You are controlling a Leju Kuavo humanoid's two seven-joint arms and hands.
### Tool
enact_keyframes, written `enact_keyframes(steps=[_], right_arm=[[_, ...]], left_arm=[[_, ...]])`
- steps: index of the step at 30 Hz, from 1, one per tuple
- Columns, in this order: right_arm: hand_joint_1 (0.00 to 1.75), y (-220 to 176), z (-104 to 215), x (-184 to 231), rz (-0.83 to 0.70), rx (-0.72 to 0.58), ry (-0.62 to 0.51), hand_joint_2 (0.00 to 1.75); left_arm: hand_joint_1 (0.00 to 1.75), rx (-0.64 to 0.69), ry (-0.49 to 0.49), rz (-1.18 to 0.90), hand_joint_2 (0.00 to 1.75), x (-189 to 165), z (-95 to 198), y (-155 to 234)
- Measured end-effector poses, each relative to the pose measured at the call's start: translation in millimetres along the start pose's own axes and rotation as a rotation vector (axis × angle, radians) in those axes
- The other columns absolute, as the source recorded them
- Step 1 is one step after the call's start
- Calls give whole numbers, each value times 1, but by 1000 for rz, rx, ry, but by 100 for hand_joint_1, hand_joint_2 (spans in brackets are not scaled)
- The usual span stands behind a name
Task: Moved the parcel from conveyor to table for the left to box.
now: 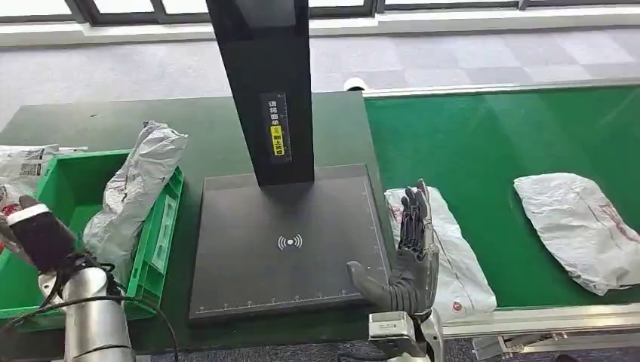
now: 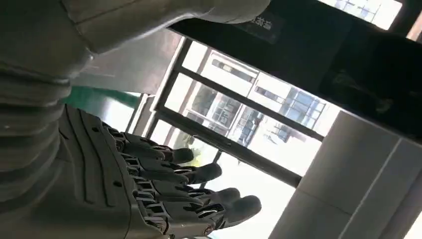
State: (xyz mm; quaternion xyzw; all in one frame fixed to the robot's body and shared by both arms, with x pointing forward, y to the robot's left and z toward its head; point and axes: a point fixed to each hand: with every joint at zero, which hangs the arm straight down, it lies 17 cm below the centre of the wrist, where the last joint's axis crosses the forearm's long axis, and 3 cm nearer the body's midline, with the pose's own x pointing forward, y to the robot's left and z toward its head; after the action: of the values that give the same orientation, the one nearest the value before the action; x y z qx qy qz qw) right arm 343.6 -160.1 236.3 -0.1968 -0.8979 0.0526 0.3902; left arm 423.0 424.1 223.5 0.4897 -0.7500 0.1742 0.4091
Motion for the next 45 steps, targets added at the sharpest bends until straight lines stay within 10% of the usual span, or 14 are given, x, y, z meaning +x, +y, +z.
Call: enact_keyframes(steps=[10, 11, 13, 15, 31, 45], right_arm=[[0, 2, 2, -7, 79, 14, 28, 175], [0, -4, 8, -32, 329, 61, 84, 175], [0, -76, 37, -147, 914, 222, 254, 175], [0, -96, 48, -170, 1024, 267, 286, 175], [0, -183, 94, -251, 1304, 403, 558, 175], [0, -203, 125, -304, 1234, 530, 697, 175]], left_arm=[[0, 109, 13, 72, 0, 13, 1, 37], [0, 48, 85, 302, 0, 27, 27, 24], [0, -521, -49, 694, 0, 154, 139, -79], [0, -598, -80, 742, 0, 176, 161, -86], [0, -744, -131, 794, 0, 209, 210, -90], [0, -759, -136, 754, 0, 204, 220, -92]])
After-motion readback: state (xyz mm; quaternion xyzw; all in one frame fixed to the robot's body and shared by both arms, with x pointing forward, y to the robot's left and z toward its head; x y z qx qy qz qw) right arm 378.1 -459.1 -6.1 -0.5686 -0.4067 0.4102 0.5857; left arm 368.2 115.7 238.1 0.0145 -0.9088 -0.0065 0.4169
